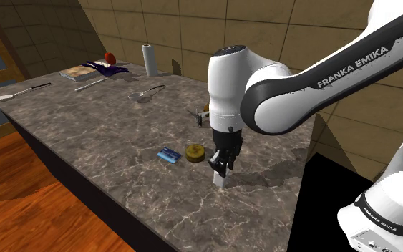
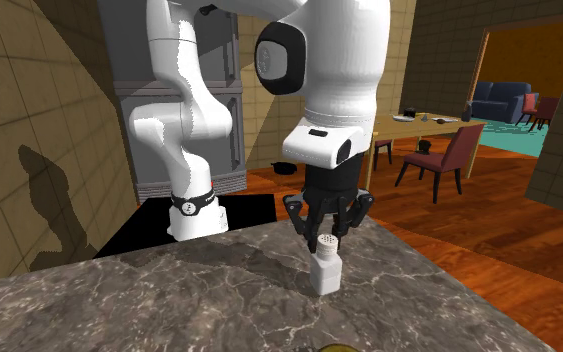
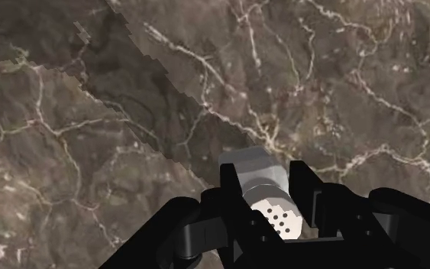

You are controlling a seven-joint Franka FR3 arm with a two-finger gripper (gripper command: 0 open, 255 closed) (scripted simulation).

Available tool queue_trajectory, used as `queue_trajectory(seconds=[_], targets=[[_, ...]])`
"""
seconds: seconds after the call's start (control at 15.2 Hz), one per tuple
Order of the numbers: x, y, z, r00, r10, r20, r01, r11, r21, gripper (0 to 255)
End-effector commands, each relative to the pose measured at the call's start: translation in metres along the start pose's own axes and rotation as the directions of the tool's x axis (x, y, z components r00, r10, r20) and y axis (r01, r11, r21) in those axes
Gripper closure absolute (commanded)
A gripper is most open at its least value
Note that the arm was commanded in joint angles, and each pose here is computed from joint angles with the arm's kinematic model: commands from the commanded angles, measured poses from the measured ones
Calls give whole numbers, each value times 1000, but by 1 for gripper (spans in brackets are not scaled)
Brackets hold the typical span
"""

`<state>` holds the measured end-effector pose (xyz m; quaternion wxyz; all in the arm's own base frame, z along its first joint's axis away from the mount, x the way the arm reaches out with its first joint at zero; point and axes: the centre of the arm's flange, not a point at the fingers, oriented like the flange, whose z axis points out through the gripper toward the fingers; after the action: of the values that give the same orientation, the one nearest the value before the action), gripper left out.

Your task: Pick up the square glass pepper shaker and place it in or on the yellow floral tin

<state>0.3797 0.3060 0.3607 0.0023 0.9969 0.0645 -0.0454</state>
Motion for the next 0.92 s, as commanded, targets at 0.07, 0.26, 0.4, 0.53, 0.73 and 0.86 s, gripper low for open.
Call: queue_trajectory(seconds=[0.07,0.26,0.4,0.53,0.73,0.86], targets=[[-1,0,-10,1000,0,0,0,1000,0,255],[-2,0,-26,1000,0,0,0,1000,0,255],[-3,0,-37,1000,0,0,0,1000,0,255],[-4,0,-47,1000,0,0,0,1000,0,255],[-6,0,-63,1000,0,0,0,1000,0,255],[-7,0,-73,1000,0,0,0,1000,0,255]])
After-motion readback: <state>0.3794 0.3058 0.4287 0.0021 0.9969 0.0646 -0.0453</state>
